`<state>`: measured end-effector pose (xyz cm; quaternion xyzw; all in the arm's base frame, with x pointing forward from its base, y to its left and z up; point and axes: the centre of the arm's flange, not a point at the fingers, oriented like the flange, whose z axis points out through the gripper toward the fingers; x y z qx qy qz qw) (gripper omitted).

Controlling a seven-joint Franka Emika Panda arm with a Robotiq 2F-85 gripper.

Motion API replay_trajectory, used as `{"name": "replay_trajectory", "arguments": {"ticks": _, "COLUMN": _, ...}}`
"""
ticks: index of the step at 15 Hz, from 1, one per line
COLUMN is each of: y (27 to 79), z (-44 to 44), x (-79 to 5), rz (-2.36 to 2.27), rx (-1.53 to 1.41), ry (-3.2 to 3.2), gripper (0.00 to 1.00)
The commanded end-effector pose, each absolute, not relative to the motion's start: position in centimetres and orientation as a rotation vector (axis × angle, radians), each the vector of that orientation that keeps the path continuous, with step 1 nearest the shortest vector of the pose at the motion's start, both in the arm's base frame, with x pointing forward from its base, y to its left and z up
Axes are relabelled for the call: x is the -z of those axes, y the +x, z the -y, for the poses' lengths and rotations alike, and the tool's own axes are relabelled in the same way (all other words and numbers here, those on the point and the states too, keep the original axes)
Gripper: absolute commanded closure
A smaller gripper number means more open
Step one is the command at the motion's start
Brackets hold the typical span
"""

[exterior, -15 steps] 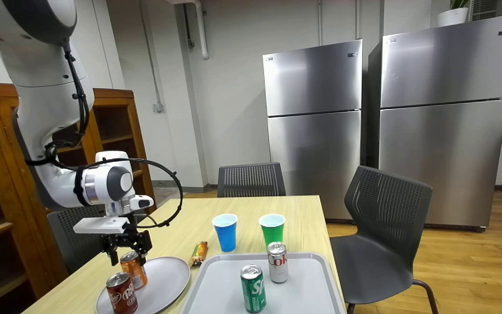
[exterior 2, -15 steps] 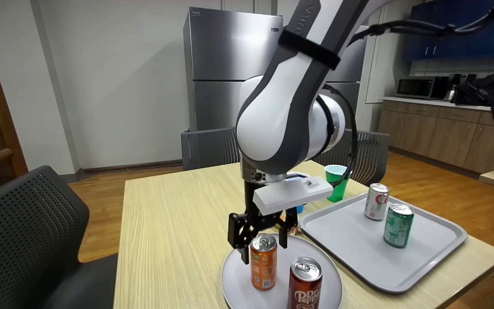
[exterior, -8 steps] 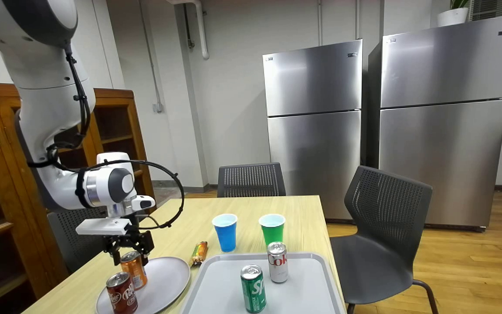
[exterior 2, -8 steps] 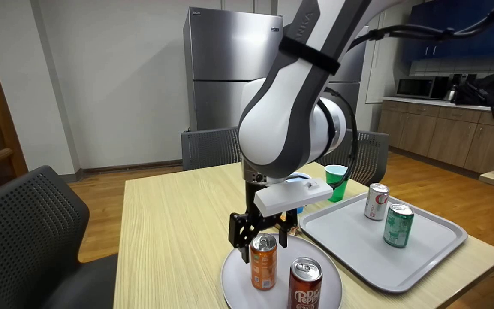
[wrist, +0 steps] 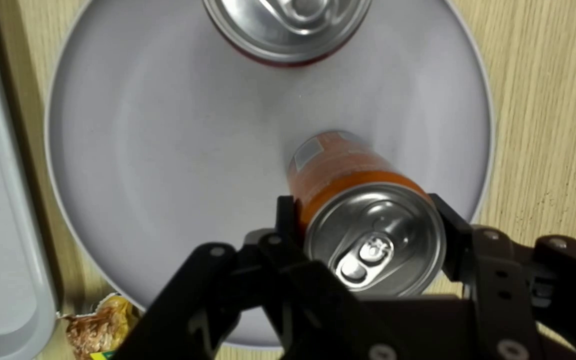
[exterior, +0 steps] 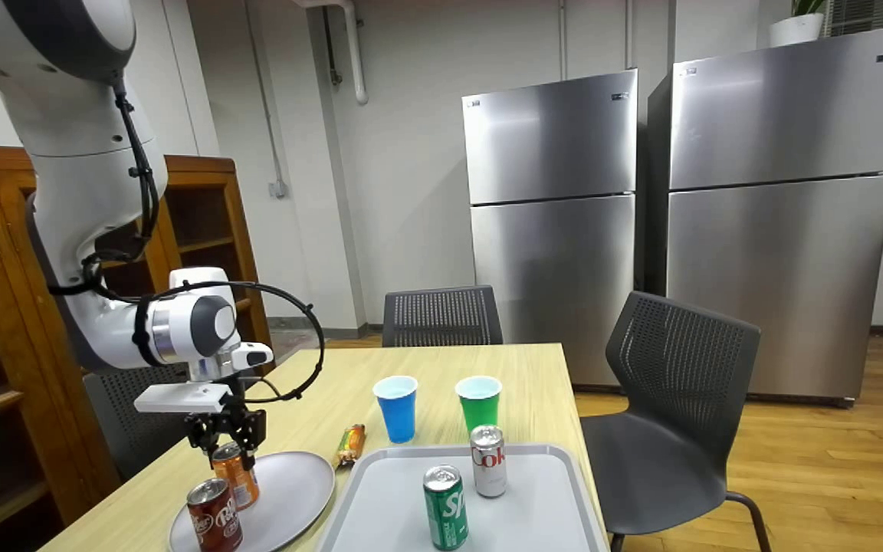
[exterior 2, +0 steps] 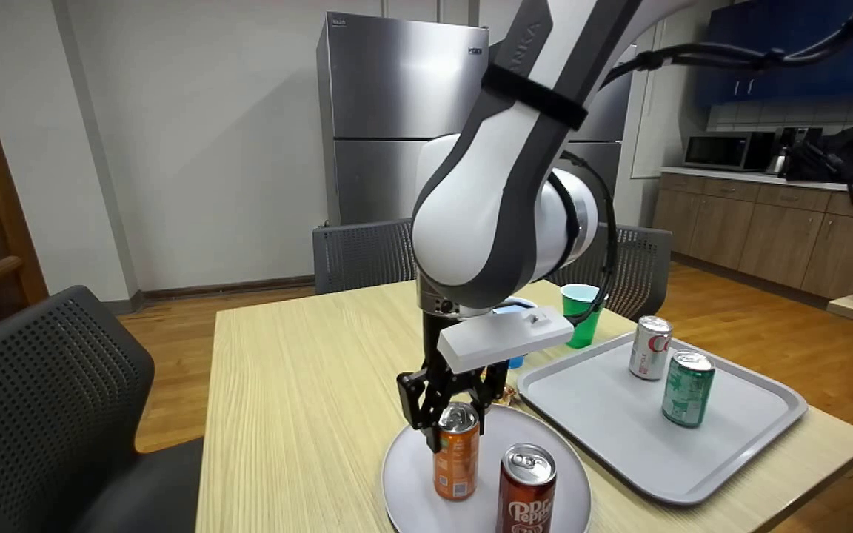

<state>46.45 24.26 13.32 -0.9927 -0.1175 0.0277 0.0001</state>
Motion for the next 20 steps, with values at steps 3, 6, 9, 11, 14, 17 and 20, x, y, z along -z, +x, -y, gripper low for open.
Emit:
{"name": "replay_trajectory", "arguments": {"ticks": 3, "y": 46.1, "z": -24.9, "x": -14.5, "rz": 0.386, "rx": -0.044, "ry": -3.113, "gripper": 0.62}}
{"name": "replay_trajectory", "arguments": {"ticks": 6, "y": 46.1, "z": -24.6, "x": -15.9, "rz": 0.364, "rx": -0.029, "ry": -3.119, "gripper": 0.62}}
{"name": "replay_trajectory", "arguments": {"ticks": 9, "y": 46.5, "z": -23.8, "x": -17.4, "rz": 0.323, "rx": -0.002, "ry": -3.124, "gripper": 0.62}}
{"name": "replay_trajectory", "arguments": {"ticks": 11, "y": 46.9, "z": -23.1, "x": -18.4, "rz": 0.291, "rx": 0.018, "ry": -3.128, "gripper": 0.62}}
{"name": "replay_trajectory", "arguments": {"ticks": 14, "y": 47.5, "z": -21.7, "x": -19.5, "rz": 0.226, "rx": 0.045, "ry": -3.128, "gripper": 0.62}}
{"name": "replay_trajectory", "arguments": {"ticks": 17, "y": 47.9, "z": -19.5, "x": -20.3, "rz": 0.138, "rx": 0.059, "ry": -3.132, "gripper": 0.62}}
{"name": "replay_trajectory", "arguments": {"ticks": 20, "y": 48.1, "z": -16.9, "x": -20.6, "rz": 0.039, "rx": 0.071, "ry": -3.140, "gripper": 0.62}}
